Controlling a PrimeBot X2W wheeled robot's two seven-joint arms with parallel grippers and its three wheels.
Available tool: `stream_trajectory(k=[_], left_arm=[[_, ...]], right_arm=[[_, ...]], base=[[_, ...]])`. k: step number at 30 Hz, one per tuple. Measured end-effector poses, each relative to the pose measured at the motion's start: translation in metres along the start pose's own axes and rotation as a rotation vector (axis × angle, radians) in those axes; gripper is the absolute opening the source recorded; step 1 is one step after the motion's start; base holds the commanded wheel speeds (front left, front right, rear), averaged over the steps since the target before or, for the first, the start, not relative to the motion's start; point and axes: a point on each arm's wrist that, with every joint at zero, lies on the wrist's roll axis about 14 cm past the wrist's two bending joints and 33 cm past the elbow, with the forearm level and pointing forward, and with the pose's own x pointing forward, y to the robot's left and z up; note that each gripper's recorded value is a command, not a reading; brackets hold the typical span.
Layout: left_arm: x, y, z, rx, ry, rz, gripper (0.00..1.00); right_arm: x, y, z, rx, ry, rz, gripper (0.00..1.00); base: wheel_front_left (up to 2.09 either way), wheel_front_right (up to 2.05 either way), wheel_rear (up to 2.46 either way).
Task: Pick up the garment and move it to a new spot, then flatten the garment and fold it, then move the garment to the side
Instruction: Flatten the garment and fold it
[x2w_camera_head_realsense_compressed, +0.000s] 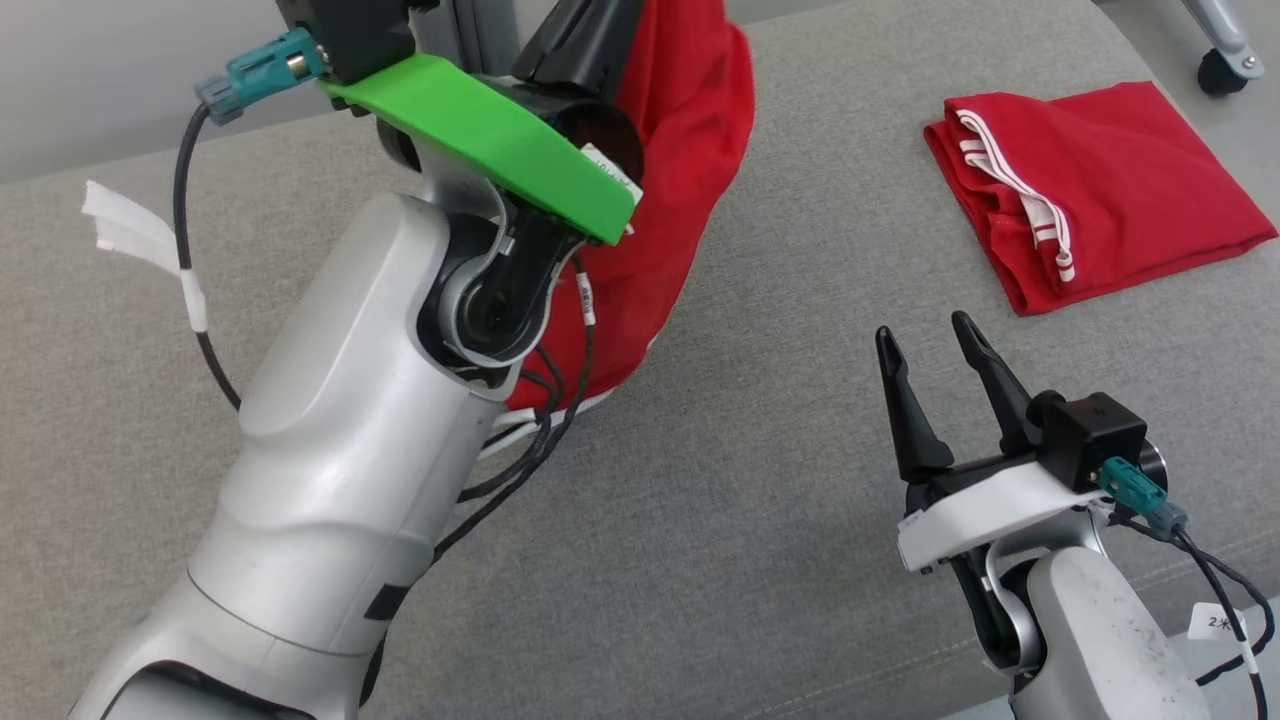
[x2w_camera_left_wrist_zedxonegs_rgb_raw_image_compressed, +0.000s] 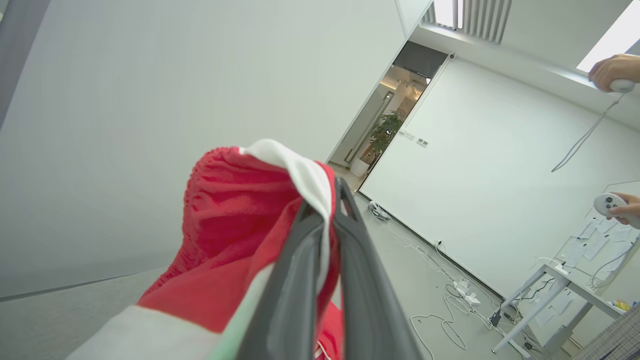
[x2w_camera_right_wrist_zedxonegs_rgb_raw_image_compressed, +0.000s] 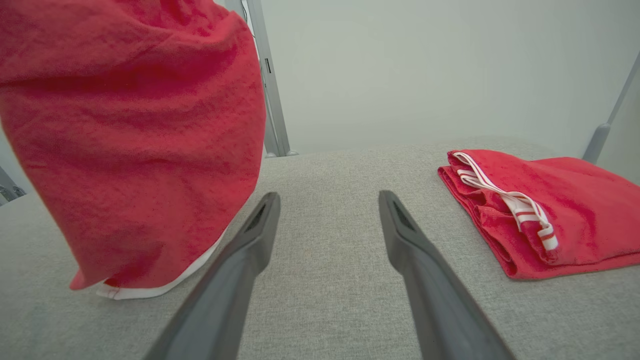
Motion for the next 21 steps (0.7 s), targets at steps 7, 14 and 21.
stream_trajectory(k=[7, 14, 21], left_arm=[[-0.005, -0.018, 0.026, -0.046, -0.171, -0.027, 0.0], [-0.1, 0.108, -0.026, 0.172, 0.018, 0.417, 0.0], [-0.24, 0.171, -0.07, 0.204, 0.212, 0.786, 0.0]], right_arm=[[0.002, 0.005, -0.001, 0.01, -0.003, 0.011, 1.0], [0.015, 0.029, -0.004, 0.024, -0.001, 0.083, 1.0], [0.025, 0.052, -0.01, 0.032, 0.012, 0.154, 1.0]], base=[[0.0, 0.0, 0.0], [0.0, 0.0, 0.0], [0.0, 0.0, 0.0]])
